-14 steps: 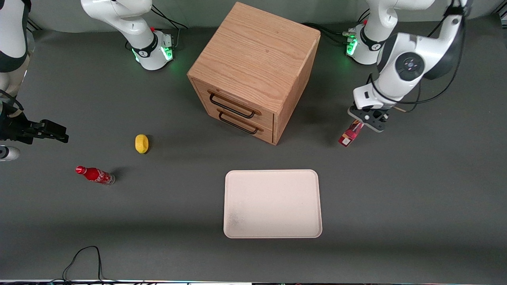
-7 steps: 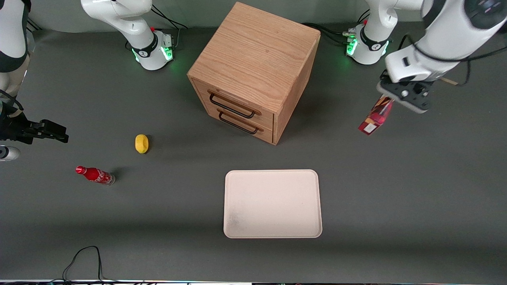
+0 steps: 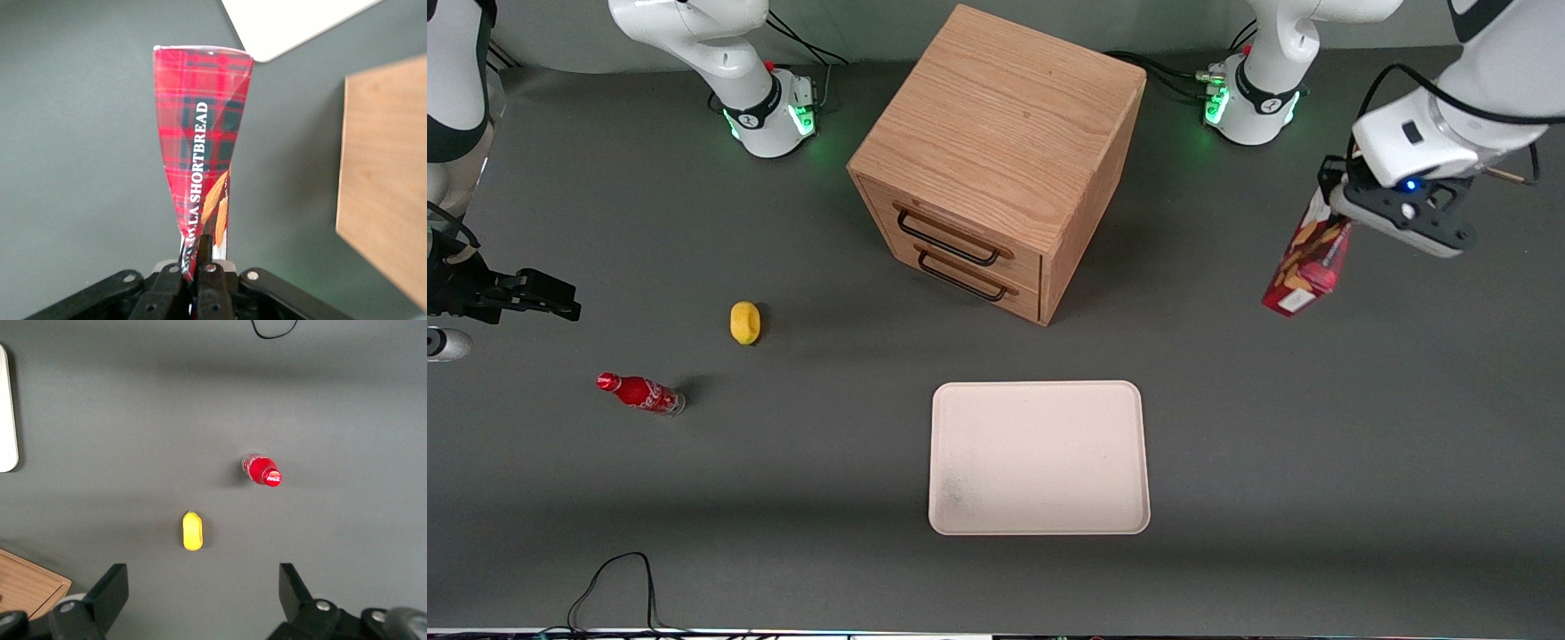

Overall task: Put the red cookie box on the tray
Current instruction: 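Carry the held box with the left gripper over the cream tray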

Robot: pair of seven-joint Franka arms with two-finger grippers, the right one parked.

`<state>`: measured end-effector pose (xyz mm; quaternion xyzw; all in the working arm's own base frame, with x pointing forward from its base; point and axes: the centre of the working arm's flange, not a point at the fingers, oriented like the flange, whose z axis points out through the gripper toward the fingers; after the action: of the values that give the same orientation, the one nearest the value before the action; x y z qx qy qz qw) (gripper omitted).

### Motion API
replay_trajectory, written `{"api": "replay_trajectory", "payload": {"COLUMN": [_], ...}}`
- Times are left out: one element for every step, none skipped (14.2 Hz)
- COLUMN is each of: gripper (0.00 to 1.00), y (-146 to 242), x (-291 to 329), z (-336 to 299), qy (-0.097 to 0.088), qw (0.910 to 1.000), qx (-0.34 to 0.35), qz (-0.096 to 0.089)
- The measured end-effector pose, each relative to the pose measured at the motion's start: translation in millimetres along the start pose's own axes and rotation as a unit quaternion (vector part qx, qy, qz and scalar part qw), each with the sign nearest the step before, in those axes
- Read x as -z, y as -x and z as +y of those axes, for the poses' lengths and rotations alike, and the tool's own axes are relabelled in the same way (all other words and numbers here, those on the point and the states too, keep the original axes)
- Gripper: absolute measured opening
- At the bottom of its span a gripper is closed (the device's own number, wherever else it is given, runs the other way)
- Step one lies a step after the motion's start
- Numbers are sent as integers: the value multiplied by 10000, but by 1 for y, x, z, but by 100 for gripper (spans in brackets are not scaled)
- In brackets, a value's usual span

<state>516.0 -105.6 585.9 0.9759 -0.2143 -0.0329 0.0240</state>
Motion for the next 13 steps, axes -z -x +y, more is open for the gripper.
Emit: {"api": "replay_trajectory", "payload": {"gripper": [3,3,3,3,3,3,3,3,3,3,3,3,3], "y": [-16,-34,-54,-74,-94,-114,-132,-149,-165,-180,-192,-202,-208], "x": [-2,-6,-10,-15,-23,-31,-38,-44,-50,-55,-59,-63,-66], "z": [0,1,4,11,21,32,42,50,58,66,73,80,85], "qy": [-10,-23,-41,-54,-59,-53,-38,-24,-11,2,18,35,46], "qw": [9997,9987,9968,9946,9921,9895,9867,9839,9813,9786,9752,9721,9703], "qx": [237,516,798,1037,1252,1441,1623,1782,1918,2049,2198,2324,2394], "qz": [3,4,13,21,20,26,60,104,151,207,269,325,353]}}
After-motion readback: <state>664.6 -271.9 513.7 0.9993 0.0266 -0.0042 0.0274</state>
